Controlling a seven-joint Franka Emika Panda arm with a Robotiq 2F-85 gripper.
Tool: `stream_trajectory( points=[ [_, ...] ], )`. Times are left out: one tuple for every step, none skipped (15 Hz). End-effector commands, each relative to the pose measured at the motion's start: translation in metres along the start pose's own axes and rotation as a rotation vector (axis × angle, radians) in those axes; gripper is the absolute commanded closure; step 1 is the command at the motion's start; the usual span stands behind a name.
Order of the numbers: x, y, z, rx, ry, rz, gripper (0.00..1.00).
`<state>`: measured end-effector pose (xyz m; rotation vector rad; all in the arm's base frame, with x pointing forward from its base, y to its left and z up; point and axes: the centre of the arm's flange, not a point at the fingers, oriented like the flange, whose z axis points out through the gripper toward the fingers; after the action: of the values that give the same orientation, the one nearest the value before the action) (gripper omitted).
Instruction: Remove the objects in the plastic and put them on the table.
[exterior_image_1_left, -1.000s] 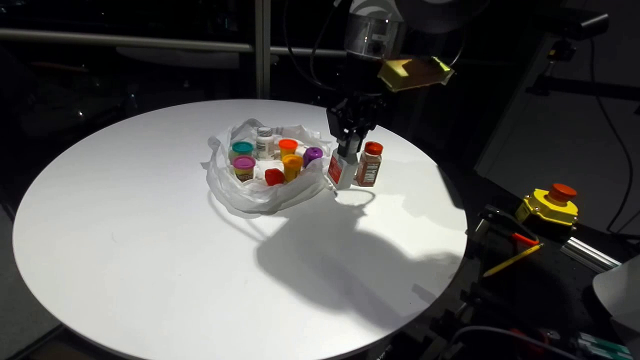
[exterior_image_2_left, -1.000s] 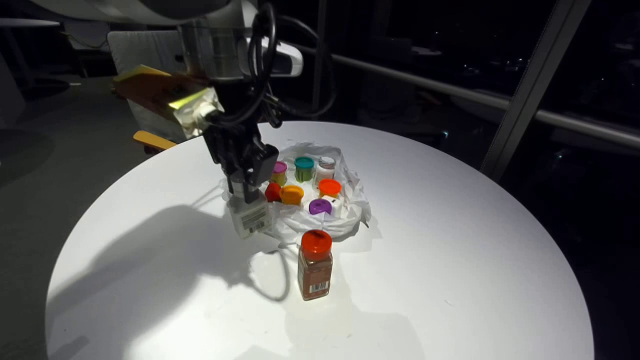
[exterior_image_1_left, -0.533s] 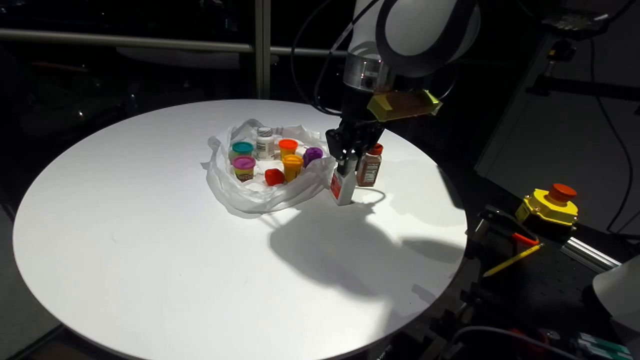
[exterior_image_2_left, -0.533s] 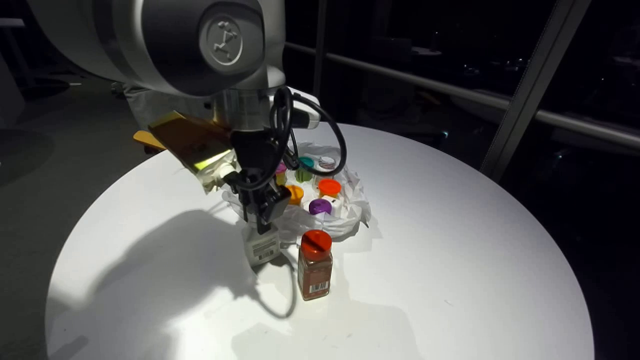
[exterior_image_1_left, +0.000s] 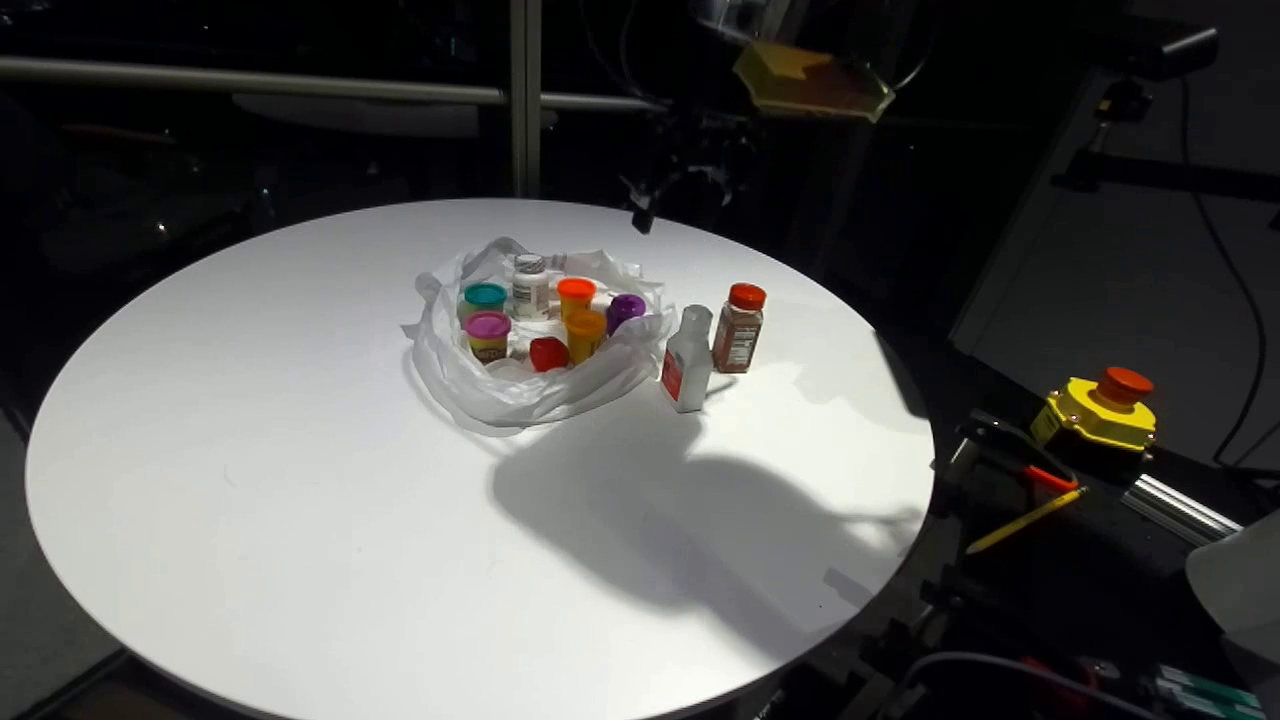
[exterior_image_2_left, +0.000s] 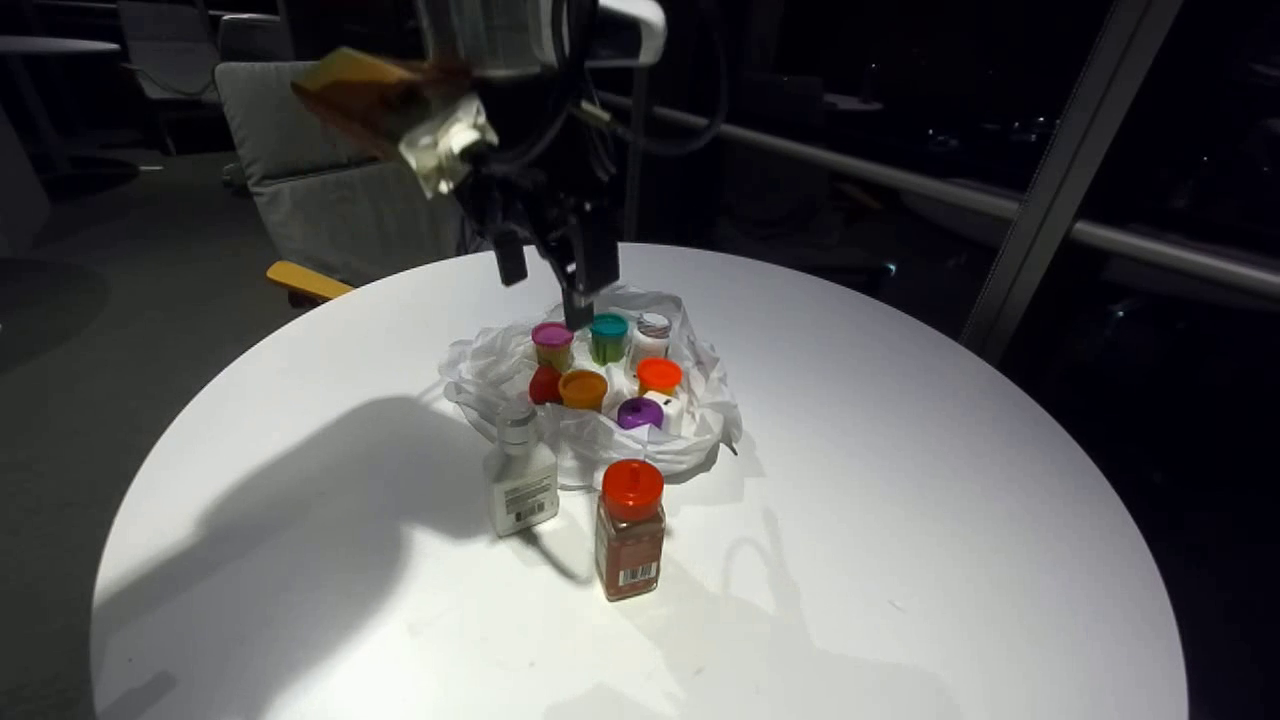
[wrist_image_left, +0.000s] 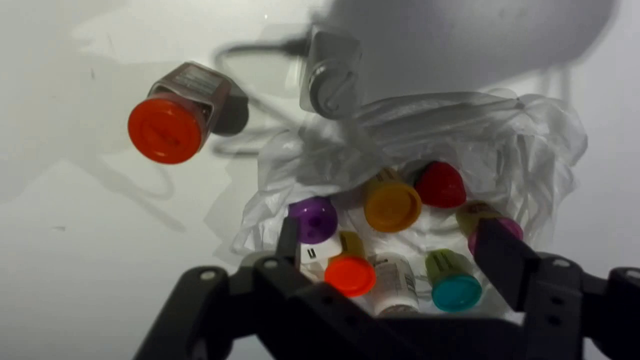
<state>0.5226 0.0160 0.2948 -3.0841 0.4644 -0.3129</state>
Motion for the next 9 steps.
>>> stream_trajectory(
  points=[
    [0.046, -0.014, -0.035, 0.021, 0.015, 0.014, 0.00],
    [0.065, -0.016, -0.032, 0.019, 0.000, 0.031, 0.00],
    [0.076, -0.027, -0.024, 0.027, -0.008, 0.040, 0.00],
    [0.091, -0.031, -0.018, 0.025, -0.017, 0.052, 0.00],
    [0.102, -0.034, -0.011, 0.027, -0.023, 0.060, 0.00],
    [0.114, -0.038, -0.001, 0.029, -0.032, 0.065, 0.00],
    [0.124, -0.041, 0.009, 0.029, -0.038, 0.069, 0.00],
    [0.131, -0.045, 0.019, 0.034, -0.052, 0.073, 0.00],
    [0.140, -0.047, 0.033, 0.034, -0.066, 0.081, 0.00]
  ],
)
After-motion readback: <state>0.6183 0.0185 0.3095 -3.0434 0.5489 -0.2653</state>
